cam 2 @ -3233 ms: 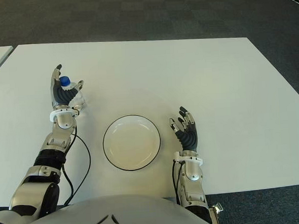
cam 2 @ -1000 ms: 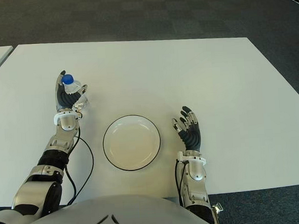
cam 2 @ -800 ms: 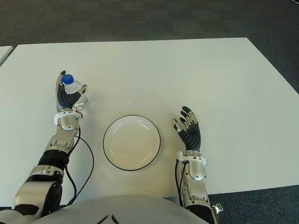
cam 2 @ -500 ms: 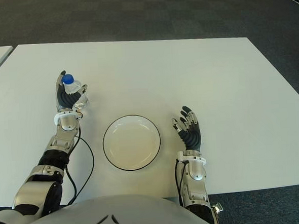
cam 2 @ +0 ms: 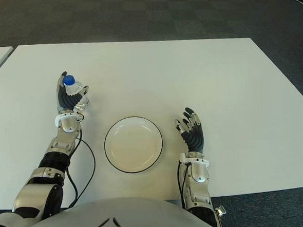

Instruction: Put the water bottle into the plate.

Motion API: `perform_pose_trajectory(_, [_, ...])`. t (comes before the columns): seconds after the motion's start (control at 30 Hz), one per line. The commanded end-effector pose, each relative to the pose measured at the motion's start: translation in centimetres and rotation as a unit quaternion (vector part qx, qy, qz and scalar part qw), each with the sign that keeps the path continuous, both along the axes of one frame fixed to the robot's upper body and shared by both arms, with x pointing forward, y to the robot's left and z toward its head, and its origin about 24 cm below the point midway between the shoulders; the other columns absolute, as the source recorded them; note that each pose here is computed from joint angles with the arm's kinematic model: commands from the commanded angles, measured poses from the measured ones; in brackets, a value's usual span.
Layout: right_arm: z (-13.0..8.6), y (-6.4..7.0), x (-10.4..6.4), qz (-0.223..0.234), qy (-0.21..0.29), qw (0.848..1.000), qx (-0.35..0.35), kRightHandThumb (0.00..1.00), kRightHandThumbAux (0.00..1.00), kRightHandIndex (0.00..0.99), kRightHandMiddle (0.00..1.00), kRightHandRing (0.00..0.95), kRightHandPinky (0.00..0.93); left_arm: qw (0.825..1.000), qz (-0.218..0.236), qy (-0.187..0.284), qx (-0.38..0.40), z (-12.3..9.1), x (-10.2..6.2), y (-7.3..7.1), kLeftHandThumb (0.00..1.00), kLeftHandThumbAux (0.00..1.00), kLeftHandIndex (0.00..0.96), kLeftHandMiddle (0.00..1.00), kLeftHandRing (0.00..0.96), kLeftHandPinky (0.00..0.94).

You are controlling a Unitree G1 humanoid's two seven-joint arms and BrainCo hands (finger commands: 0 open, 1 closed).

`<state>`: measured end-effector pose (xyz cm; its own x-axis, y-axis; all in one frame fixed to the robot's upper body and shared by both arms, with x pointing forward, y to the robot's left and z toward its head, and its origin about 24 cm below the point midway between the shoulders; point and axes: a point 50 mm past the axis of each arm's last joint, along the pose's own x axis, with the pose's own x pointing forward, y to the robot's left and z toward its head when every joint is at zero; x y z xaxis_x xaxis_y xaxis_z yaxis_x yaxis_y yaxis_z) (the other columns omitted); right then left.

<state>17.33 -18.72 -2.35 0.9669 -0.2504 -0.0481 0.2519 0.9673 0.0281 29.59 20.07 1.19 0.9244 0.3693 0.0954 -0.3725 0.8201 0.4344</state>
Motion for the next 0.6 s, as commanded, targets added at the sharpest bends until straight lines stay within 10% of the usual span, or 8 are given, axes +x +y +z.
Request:
perform_pose_trajectory(0.03, [-1.48, -0.07, -0.89, -0.009, 0.046, 0.999, 0.012, 0.459, 0.793, 0.149, 0.138, 0.121, 0.152, 1.000, -0.008, 0.007, 0.000, -0.20, 0.14, -0.37, 0.197, 0.757, 0.030, 0.054, 0.082, 0.136])
perform_pose_trajectory(0.6, [-1.54, -0.15, -0.94, -0.003, 0.049, 0.999, 0.014, 0.440, 0.791, 0.136, 0.140, 0.121, 0.152, 1.000, -0.009, 0.010, 0.010, -0.22, 0.04, -0.36, 0.192, 0.758, 0.031, 0.058, 0.088, 0.143])
